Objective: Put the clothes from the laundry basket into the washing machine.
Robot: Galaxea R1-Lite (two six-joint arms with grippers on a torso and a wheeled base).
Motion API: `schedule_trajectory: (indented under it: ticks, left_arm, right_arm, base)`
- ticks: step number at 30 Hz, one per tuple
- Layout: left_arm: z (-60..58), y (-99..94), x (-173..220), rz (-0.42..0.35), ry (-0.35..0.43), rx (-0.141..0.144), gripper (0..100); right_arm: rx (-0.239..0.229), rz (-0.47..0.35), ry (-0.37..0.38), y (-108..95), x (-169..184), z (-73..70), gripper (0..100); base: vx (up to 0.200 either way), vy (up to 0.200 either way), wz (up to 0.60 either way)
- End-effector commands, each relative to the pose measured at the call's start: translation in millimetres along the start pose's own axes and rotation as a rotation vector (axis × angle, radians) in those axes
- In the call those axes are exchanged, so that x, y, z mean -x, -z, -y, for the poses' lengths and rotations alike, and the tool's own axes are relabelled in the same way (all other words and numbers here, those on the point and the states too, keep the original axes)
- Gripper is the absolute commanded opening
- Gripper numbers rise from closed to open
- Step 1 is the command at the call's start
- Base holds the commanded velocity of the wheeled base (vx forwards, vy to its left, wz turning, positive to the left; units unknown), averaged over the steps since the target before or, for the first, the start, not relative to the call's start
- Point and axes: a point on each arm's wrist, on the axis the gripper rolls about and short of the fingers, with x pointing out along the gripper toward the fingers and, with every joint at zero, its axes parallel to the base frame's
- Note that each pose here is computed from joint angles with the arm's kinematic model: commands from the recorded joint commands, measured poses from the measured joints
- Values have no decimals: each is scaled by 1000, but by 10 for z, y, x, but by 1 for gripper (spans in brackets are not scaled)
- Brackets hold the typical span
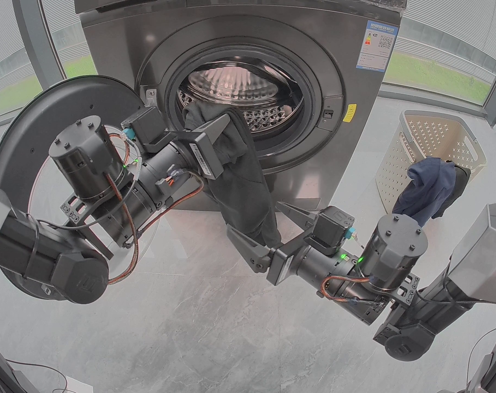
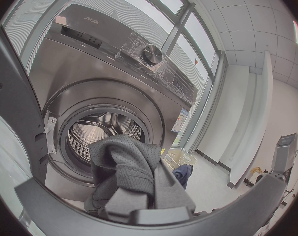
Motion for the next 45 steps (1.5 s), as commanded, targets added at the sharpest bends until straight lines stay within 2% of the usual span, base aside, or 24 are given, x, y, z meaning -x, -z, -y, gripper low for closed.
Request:
schedule_trajectory:
  ticks: [1, 8, 12, 18, 20, 21, 22, 29, 32, 39, 45]
  left_arm:
    - [39, 8, -10, -1, 8, 4, 0]
    - [44, 10, -13, -4, 7, 5, 0]
    - [43, 12, -11, -4, 7, 3, 0]
    - [51, 2, 5, -3, 9, 4, 0]
    - [52, 1, 17, -3, 9, 4, 0]
    - [52, 1, 17, -3, 9, 4, 0]
    - [53, 1, 35, -4, 8, 4, 0]
    - [49, 4, 54, 1, -11, 2, 0]
    - [54, 2, 58, 1, -11, 3, 0]
    - [69, -8, 103, -4, -7, 4, 0]
    - [81, 7, 106, -9, -4, 5, 0]
  right_arm:
    - [9, -1, -21, 101, -151, -37, 100]
    - [6, 0, -62, 236, -387, -104, 100]
    - [8, -23, -61, 299, -469, -98, 100]
    - [9, 8, -60, 364, -694, -48, 100]
    - [14, 36, -35, 417, -852, 55, 100]
    - [14, 36, -35, 417, -852, 55, 100]
    - [19, 54, -15, 427, -931, 141, 100]
    - [47, 64, 46, 479, -1052, 392, 100]
    - [75, 64, 76, 491, -1077, 529, 100]
    - [90, 73, 104, 470, -1086, 655, 100]
    - [109, 75, 111, 478, -1108, 687, 100]
  base:
    - [0, 0, 0]
    - [0, 0, 0]
    - [0, 0, 0]
    - [0, 0, 0]
    - [0, 0, 0]
    - [0, 0, 0]
    - [0, 0, 0]
    - [0, 0, 0]
    - [0, 0, 0]
    - [0, 0, 0]
    - [0, 0, 0]
